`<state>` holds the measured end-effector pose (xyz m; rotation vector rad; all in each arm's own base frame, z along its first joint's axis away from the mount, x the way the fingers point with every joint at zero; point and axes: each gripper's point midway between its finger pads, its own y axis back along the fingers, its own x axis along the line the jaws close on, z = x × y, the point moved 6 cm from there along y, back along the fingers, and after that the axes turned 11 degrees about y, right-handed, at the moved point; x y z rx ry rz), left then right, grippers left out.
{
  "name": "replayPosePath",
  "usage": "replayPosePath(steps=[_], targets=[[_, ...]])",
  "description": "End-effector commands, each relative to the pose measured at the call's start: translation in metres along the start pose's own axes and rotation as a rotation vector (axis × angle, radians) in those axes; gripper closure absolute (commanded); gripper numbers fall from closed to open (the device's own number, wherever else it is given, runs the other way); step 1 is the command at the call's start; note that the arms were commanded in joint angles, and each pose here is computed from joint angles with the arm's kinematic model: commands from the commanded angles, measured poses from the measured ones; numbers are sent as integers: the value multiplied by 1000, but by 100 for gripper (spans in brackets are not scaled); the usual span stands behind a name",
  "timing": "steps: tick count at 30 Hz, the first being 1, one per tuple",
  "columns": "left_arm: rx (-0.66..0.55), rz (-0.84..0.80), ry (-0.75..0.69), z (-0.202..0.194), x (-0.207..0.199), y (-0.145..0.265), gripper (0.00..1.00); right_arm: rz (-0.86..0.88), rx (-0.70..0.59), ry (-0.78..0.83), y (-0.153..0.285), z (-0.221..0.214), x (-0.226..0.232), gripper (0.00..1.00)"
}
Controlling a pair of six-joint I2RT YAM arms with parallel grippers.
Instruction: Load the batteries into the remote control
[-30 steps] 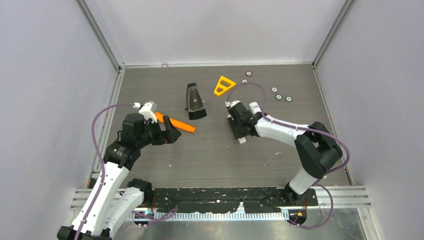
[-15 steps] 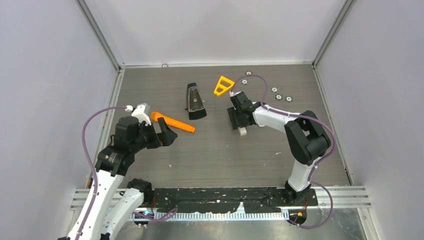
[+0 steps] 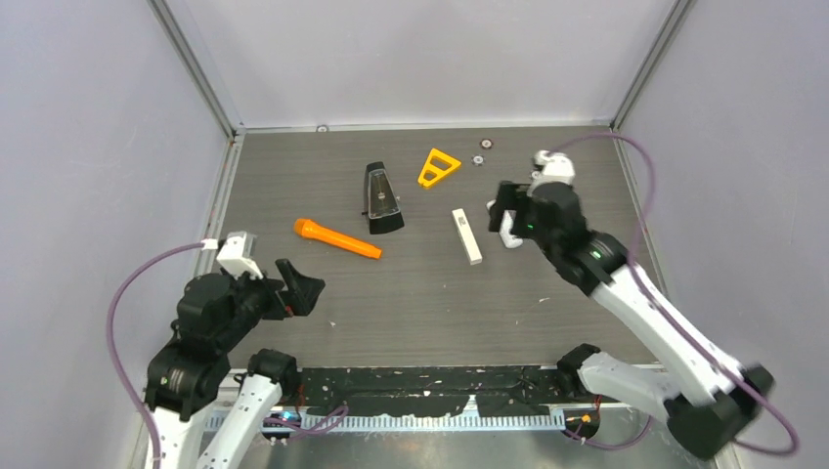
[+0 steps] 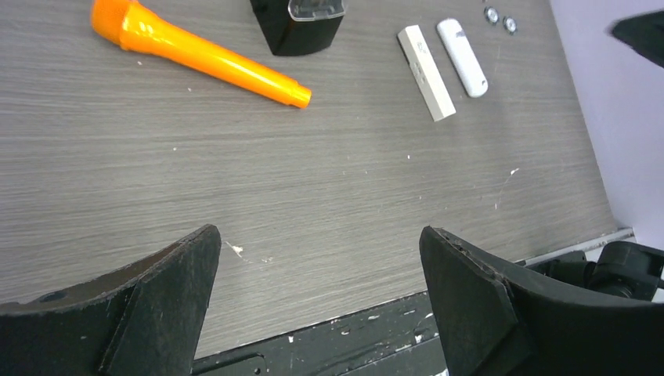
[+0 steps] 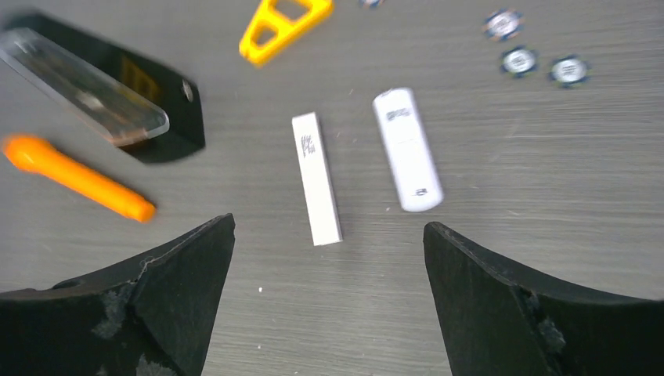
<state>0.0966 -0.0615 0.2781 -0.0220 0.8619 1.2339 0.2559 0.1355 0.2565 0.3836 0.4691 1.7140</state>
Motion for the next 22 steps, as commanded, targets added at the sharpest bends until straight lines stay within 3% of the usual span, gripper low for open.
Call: replayPosePath(steps=[1,8,14,22], targets=[[-81,14,-44,4,1,33,0,-216,-99,-130,65,-7,-48,5],[-167,-36,-6,7,-7,64,0,-329,-316,-240,174,5,-100,5],[-220,-24,-15,9,-7,86,0,-283,-498,-340,252,10,-125,5],[-204,-47,-6,-2,-4,96,0,-223,-538,-364,279,6,-130,5]])
